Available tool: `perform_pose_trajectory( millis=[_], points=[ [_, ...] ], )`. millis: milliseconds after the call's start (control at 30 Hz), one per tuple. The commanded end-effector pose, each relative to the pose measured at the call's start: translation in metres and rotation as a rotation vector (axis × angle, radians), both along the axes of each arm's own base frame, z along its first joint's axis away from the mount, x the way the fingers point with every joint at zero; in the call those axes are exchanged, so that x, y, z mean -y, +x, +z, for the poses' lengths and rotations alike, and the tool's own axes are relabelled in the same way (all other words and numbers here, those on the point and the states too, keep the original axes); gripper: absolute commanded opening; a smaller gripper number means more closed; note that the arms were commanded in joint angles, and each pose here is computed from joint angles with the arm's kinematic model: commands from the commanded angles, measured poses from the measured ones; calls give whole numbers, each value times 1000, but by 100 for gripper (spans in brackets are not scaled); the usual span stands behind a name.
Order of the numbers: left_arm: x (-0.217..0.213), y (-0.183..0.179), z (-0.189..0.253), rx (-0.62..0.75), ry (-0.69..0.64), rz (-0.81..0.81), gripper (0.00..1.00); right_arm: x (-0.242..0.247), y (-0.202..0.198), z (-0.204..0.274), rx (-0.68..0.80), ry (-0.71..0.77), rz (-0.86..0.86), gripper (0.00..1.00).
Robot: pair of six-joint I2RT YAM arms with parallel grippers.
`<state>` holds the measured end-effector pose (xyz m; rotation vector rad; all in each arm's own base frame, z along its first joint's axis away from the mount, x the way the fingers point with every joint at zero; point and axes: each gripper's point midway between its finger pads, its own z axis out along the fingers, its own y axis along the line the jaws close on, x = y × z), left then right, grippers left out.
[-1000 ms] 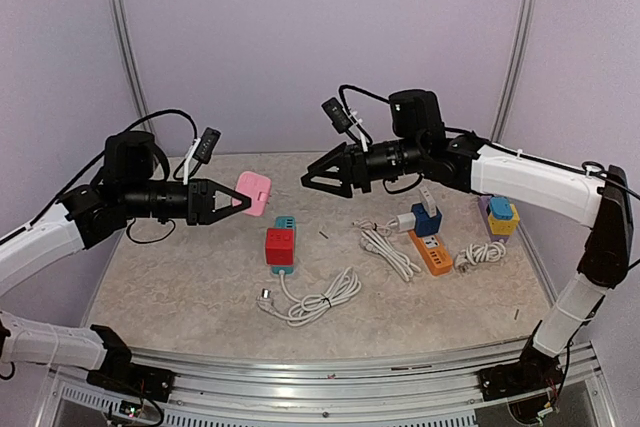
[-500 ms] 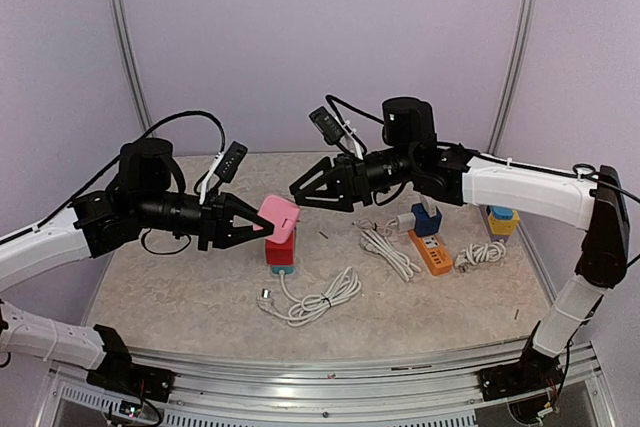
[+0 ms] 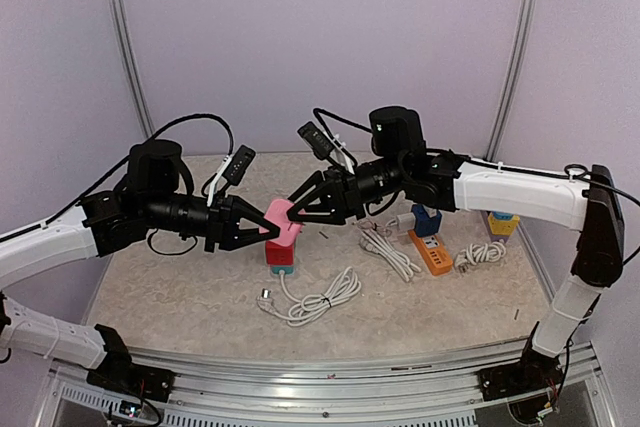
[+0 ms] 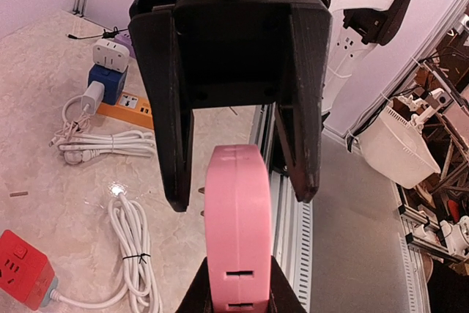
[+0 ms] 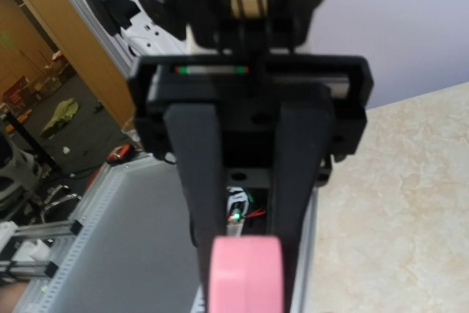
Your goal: Pull the plug off the socket
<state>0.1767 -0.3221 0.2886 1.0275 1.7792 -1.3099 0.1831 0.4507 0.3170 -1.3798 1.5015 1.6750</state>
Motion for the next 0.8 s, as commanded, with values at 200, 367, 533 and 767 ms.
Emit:
perform_pose_trajectory(
  millis=[200,367,533,767],
  points=[
    [1,2,11,46,-16,9,18,-3,-3,-9,-9,-19,6,22],
    [-3,6,8,29,11,46,31,-2,-3,-8,-12,-21,0,3],
    [-10,7,6,19,17,64,39,0,-2,-8,-10,-18,-8,2],
    [-14,6,8,18,9,66,38,0,-2,-10,-14,-22,-7,1]
  ],
)
